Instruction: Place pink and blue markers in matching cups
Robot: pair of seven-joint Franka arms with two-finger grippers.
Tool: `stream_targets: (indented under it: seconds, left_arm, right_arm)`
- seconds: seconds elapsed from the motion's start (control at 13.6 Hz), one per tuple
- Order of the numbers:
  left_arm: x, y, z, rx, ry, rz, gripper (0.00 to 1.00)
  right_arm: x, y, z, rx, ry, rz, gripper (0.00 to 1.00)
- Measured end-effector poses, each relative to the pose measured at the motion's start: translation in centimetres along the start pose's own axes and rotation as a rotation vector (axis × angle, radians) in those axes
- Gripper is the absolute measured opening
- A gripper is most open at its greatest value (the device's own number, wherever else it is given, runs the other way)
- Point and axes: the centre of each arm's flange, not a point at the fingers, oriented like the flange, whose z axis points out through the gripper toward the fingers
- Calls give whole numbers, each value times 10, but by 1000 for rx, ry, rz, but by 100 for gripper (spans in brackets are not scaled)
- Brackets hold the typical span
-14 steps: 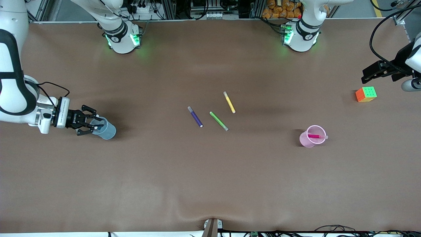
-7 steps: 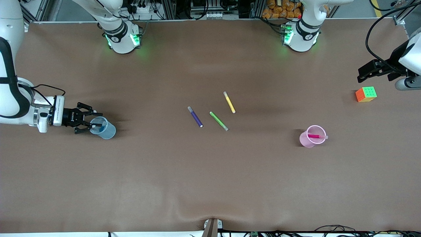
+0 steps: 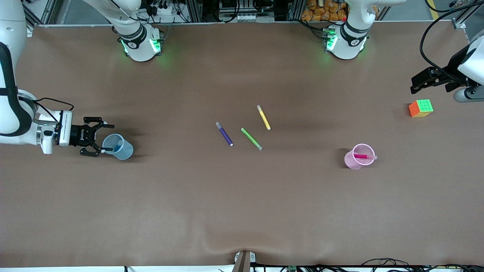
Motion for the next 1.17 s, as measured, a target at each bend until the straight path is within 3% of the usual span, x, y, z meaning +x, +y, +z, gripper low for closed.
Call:
stream_targets:
  seconds: [0.29, 0.44, 0.81, 1.17]
  left_arm:
    - [0, 0, 0, 0, 1, 0, 100]
    - [0, 0, -1, 0, 1, 0, 100]
    - [-4, 0, -6, -4, 11, 0, 100]
    - [-7, -1, -5, -4, 8, 0, 100]
  right_arm:
    - [24, 18, 4, 11, -20, 19, 100]
    - [42, 30, 5, 25, -56, 55, 100]
    - [113, 64, -2, 40, -238, 198, 100]
    - [185, 83, -10, -63, -485, 334, 100]
